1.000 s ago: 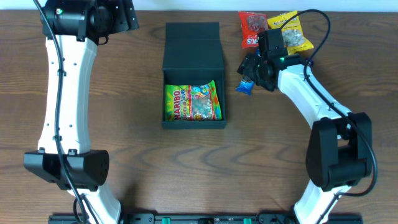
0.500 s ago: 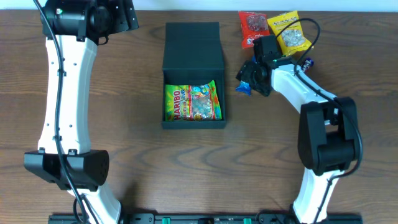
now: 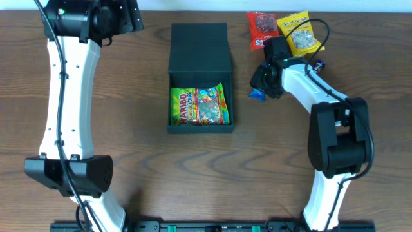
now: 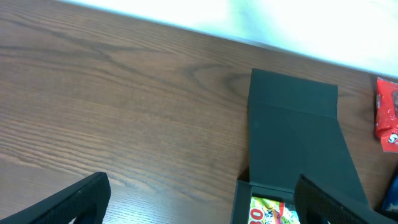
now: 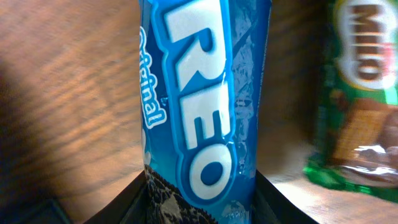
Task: Pack container
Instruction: 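Grasp the blue Oreo pack with the right gripper, then lower the Oreo pack into the box beside the Haribo bag and release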
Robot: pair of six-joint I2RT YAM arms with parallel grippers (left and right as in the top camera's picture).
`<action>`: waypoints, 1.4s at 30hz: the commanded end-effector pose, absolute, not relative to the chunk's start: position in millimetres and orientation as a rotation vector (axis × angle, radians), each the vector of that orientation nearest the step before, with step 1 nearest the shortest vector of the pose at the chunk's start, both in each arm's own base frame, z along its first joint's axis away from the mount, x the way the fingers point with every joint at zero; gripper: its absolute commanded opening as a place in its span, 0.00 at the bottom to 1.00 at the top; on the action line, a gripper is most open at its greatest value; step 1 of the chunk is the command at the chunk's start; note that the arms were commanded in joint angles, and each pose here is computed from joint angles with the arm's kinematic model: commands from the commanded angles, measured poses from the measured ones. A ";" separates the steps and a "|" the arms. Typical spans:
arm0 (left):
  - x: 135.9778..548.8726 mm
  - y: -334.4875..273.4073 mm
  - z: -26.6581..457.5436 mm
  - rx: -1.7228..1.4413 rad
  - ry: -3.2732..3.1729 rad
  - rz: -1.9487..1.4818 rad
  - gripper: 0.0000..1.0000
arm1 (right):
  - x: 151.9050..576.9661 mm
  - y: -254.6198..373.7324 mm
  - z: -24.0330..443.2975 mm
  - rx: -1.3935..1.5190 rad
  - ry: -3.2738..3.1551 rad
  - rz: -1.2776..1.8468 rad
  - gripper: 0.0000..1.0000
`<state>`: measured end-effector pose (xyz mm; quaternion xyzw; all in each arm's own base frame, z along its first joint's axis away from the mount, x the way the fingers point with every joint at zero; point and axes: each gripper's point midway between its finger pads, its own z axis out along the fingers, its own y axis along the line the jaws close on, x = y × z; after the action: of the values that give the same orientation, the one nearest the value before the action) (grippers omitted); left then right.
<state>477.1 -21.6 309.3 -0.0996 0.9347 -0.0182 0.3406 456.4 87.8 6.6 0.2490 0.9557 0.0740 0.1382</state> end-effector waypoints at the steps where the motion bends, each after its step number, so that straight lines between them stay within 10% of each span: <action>1: 476.4 -18.4 319.1 -0.284 2.406 -0.049 0.95 | 458.6 74.5 10.5 0.630 2.804 0.176 0.39; 15: 476.4 -18.4 319.1 -0.284 2.406 -0.049 0.95 | 451.6 133.0 156.0 0.172 2.889 0.243 0.33; 25: 476.4 -16.4 319.1 -0.290 2.406 -0.048 0.95 | 377.8 227.4 157.7 -0.154 3.045 0.364 0.34; 42: 476.1 13.2 318.3 -0.365 2.407 -0.164 0.95 | 344.3 226.2 137.5 0.137 3.110 0.033 0.32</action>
<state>477.1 13.5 308.4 -0.1344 0.9314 -0.0519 0.3342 344.9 231.6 134.0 0.0184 0.9995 0.0256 -0.0004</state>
